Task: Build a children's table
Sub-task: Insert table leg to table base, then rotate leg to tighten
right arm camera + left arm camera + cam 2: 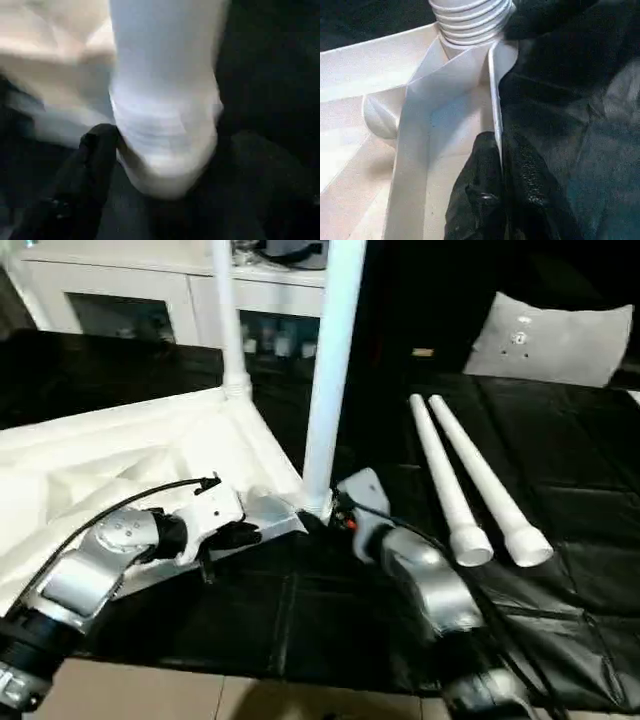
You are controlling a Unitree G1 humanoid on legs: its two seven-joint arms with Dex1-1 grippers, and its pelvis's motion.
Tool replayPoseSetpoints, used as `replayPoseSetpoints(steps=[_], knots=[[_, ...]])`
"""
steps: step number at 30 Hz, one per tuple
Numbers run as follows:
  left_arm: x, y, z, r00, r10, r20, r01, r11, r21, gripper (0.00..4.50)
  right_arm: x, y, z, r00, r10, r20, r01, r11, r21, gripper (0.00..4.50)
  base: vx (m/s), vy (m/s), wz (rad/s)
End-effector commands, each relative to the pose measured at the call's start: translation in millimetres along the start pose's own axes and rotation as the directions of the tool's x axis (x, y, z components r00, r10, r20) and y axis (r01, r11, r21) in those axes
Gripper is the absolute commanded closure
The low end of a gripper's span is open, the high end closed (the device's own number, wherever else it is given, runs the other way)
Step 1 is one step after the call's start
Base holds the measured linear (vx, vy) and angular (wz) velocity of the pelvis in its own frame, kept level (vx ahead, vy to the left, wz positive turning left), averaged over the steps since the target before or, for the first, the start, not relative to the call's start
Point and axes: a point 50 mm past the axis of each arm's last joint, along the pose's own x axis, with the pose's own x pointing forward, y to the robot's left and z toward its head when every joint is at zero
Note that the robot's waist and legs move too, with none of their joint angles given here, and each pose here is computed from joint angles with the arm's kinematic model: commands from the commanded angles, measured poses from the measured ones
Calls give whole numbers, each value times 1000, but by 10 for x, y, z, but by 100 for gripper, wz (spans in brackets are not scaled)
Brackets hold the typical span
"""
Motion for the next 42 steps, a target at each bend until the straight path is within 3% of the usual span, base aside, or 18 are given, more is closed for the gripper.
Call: replayPoseSetpoints(steps=[1, 5, 13, 18, 22, 38, 42], knots=[[-65, 79, 36, 1000, -15, 13, 14, 997, 70, 450, -83, -24, 16, 1000, 21, 20, -21, 999, -28, 24, 0, 0, 0], [-57, 62, -24, 992, -125, 15, 122, 985, 117, 450, -258, -30, 128, 988, 122, 93, -113, 989, -93, 6, 0, 0, 0], [-18, -50, -47, 945, -323, 48, 309, 933, 182, 450, -373, -33, 220, 963, 262, 65, -247, 952, -181, 6, 0, 0, 0], [-3, -80, -26, 923, -382, 52, 363, 907, 216, 450, -358, 9, 238, 940, 342, 20, -332, 924, -191, 6, 0, 0, 0], [-1, -93, -8, 906, -418, 62, 392, 886, 250, 450, -339, 61, 176, 908, 418, -26, -417, 897, -149, 6, 0, 0, 0], [-15, -66, -15, 899, -434, 60, 404, 874, 269, 450, -316, 121, 157, 872, 488, -36, -489, 868, -86, 149, 0, 0, 0], [-16, -66, -25, 900, -432, 58, 404, 876, 262, 450, -319, 146, 150, 863, 505, -36, -506, 860, -72, 167, 0, 0, 0]])
